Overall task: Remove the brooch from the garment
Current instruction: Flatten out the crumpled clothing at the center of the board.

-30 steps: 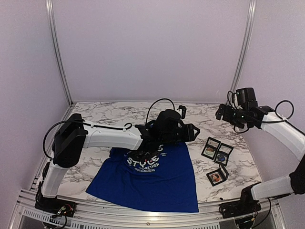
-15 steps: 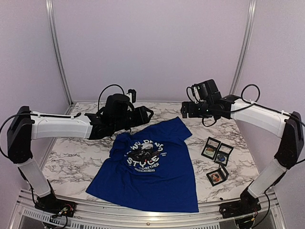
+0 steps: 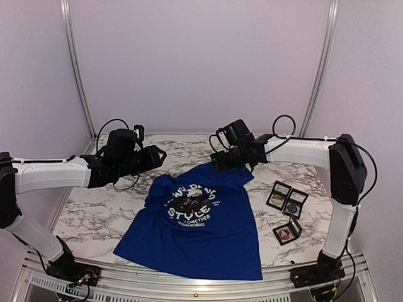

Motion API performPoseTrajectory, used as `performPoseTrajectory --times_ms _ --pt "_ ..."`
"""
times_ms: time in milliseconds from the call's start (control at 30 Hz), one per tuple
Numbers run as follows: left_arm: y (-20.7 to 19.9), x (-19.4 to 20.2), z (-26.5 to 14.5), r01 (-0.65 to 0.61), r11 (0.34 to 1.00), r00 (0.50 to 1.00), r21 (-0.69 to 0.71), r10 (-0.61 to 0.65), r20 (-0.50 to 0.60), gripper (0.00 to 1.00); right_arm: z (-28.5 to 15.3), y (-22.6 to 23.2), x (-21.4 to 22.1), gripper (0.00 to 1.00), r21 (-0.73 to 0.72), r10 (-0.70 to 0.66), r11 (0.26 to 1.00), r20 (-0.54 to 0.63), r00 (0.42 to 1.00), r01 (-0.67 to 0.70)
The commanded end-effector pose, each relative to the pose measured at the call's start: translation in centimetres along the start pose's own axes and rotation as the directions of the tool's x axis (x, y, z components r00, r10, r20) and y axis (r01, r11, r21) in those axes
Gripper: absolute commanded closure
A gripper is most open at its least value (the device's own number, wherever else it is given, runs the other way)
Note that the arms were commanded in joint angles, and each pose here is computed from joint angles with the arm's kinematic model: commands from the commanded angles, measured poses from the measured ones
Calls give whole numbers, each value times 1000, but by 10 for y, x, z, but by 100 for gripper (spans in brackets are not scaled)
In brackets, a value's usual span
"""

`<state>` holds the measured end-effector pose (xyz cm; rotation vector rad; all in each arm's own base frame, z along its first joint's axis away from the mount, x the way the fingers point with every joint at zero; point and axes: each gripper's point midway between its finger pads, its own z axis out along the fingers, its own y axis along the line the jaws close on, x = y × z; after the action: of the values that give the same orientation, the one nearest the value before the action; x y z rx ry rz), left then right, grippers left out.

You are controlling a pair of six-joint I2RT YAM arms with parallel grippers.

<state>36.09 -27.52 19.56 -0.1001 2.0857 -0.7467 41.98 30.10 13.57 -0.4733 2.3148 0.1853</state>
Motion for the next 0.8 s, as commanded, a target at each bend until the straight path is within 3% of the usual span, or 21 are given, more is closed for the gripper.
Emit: performPoseTrajectory --times_ms 0,233,500,633,767 --pt "24 25 4 -43 997 993 -60 36 -113 47 15 31 -12 10 -7 -79 997 26 997 79" --pt "57 39 20 -40 991 982 -128 15 -186 47 63 57 -6 10 15 -150 989 -11 989 150" --pt "79 44 33 -35 987 970 -157 -4 -243 48 106 57 -8 14 88 -183 979 -21 983 184" --pt "77 52 38 -30 990 958 -135 -10 -287 48 120 49 0 22 130 -187 973 -49 981 191" --pt "73 61 40 -16 994 944 -104 -19 -329 48 131 28 14 39 149 -139 977 -94 986 152"
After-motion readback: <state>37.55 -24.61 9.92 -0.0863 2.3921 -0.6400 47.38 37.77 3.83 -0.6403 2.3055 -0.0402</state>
